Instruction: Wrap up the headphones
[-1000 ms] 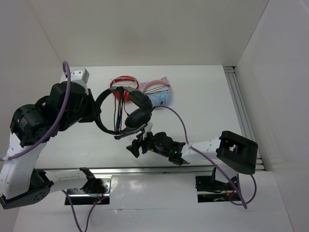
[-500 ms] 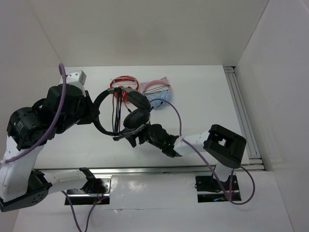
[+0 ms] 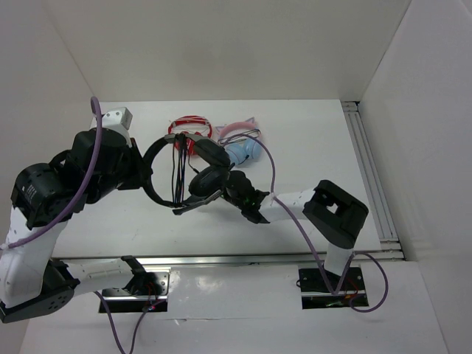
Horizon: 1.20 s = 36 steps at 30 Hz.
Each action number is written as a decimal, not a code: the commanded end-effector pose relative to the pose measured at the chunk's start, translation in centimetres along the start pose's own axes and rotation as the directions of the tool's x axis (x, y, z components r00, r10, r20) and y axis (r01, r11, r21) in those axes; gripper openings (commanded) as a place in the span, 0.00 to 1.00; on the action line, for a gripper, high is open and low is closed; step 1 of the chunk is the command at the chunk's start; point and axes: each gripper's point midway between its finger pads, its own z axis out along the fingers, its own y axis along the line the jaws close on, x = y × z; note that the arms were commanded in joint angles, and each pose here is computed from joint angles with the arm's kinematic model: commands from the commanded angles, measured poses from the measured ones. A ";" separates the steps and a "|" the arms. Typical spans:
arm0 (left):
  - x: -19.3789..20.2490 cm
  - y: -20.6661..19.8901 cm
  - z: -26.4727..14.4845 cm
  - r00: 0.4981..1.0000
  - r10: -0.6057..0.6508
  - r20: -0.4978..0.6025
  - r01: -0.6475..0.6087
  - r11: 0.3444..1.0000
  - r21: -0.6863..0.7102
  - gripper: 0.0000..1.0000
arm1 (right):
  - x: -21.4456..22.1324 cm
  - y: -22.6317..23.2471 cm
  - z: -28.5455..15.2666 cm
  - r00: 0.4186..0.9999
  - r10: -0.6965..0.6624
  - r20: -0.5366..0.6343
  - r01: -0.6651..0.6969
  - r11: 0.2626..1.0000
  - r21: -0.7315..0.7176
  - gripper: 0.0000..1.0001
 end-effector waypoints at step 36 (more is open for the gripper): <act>-0.1 12.7 13.5 0.986 -0.128 0.110 0.168 0.664 -0.729 0.00 | -2.4 20.2 -18.6 0.984 -0.147 -0.097 0.127 0.974 -0.190 0.00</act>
